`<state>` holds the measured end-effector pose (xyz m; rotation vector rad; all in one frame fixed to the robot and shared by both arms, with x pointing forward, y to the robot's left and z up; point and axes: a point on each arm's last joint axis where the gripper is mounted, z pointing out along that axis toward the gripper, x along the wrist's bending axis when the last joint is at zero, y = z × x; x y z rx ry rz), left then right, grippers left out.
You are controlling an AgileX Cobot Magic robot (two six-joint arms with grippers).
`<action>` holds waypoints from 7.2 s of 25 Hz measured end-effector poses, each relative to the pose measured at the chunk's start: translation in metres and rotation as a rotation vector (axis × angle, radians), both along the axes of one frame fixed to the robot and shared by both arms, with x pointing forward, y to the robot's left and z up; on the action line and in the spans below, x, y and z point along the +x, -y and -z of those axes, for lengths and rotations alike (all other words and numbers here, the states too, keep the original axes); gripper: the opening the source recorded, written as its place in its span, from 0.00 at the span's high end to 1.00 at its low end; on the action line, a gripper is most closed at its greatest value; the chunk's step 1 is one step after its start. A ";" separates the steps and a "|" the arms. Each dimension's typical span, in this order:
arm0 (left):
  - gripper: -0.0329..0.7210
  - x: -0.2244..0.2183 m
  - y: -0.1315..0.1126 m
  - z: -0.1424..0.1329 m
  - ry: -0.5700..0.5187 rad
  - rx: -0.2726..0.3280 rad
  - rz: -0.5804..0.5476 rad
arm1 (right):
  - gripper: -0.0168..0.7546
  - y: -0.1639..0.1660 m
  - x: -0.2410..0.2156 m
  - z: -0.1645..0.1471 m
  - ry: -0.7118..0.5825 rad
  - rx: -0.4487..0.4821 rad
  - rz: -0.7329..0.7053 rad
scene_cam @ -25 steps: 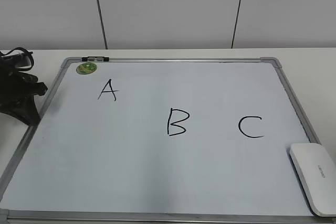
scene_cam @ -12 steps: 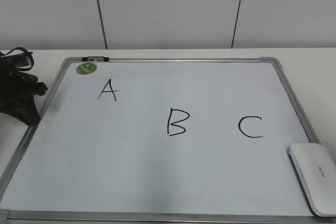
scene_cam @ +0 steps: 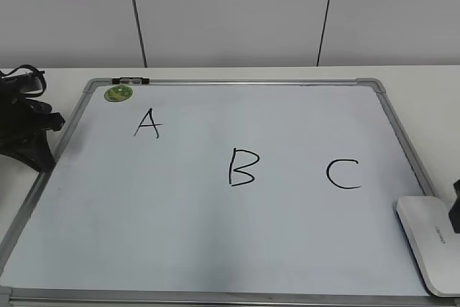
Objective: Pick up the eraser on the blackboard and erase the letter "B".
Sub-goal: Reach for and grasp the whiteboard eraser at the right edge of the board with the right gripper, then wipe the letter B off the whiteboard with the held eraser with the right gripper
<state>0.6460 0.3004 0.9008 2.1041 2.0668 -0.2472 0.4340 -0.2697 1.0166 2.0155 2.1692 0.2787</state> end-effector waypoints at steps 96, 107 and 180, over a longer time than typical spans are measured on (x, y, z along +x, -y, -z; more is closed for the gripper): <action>0.94 0.000 0.000 0.000 0.000 -0.003 -0.002 | 0.27 -0.184 0.195 0.054 -0.127 -0.072 -0.383; 0.94 0.000 0.000 0.000 0.000 -0.003 -0.002 | 0.27 -0.194 0.213 0.087 -0.146 -0.079 -0.388; 0.94 0.000 -0.001 0.000 0.002 -0.001 -0.003 | 0.27 -0.281 0.175 0.070 -0.079 -0.159 -0.675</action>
